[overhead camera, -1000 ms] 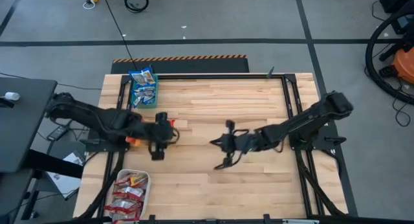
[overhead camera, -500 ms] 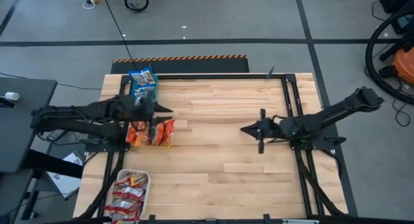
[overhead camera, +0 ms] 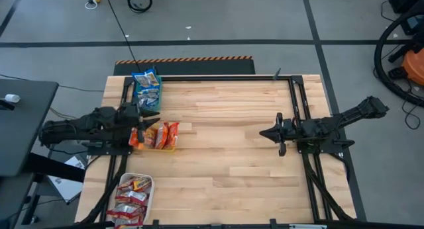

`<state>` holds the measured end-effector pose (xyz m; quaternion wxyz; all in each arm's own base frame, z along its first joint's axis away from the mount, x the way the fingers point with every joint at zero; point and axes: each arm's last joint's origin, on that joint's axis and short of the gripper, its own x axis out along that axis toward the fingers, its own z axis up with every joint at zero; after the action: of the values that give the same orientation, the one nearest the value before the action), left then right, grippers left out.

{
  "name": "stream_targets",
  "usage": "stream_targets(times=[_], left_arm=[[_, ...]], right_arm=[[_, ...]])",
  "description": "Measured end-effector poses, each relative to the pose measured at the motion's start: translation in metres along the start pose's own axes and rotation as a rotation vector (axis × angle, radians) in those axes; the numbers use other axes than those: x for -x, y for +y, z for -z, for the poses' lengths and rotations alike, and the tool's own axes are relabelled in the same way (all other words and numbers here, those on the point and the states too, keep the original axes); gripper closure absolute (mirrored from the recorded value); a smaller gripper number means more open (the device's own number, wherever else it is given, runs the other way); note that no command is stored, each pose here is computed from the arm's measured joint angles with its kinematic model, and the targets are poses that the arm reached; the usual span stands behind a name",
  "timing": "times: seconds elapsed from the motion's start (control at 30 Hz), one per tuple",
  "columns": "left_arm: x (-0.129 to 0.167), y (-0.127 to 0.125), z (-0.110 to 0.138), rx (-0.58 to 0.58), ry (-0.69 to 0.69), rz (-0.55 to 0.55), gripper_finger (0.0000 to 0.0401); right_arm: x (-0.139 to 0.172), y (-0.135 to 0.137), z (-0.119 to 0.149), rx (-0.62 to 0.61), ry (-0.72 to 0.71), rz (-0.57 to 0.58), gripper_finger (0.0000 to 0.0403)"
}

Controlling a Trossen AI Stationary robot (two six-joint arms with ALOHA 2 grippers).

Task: Sort Maruchan noodles
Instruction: Return to Home Position

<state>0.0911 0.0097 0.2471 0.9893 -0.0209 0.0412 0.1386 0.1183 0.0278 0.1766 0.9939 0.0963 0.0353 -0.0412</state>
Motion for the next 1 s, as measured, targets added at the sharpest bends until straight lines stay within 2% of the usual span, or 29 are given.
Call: stream_targets(times=[0.2,0.3,0.47,0.57,0.7,0.8,0.93,1.0], left_arm=[[0.012,0.002,0.028,0.025,-0.079,0.048,0.0285],[0.009,0.0,0.036,0.005,-0.072,0.083,0.0285],[-0.003,-0.001,0.055,0.048,-0.13,0.048,0.0287],[-0.011,-0.003,0.074,0.066,-0.159,0.04,0.0302],[-0.012,-0.004,0.074,0.02,-0.149,0.058,0.0334],[-0.011,-0.006,0.072,-0.026,-0.173,0.116,0.0355],[-0.01,-0.011,0.074,-0.051,-0.159,0.284,0.0377],[-0.01,-0.013,0.077,-0.059,-0.127,0.335,0.0387]], right_arm=[[0.008,-0.003,-0.001,0.035,-0.02,-0.001,0.0397],[0.012,-0.005,-0.001,0.041,-0.02,0.002,0.0397],[0.013,-0.009,0.012,0.02,-0.057,0.014,0.0397],[0.015,-0.01,0.014,0.022,-0.037,0.02,0.0397],[0.015,-0.01,0.014,0.081,-0.035,0.02,0.0392],[0.015,-0.01,0.015,0.163,-0.021,0.023,0.0377],[0.014,-0.01,0.015,0.162,-0.019,0.023,0.0364],[0.014,-0.01,0.015,0.163,-0.025,0.022,0.0362]])
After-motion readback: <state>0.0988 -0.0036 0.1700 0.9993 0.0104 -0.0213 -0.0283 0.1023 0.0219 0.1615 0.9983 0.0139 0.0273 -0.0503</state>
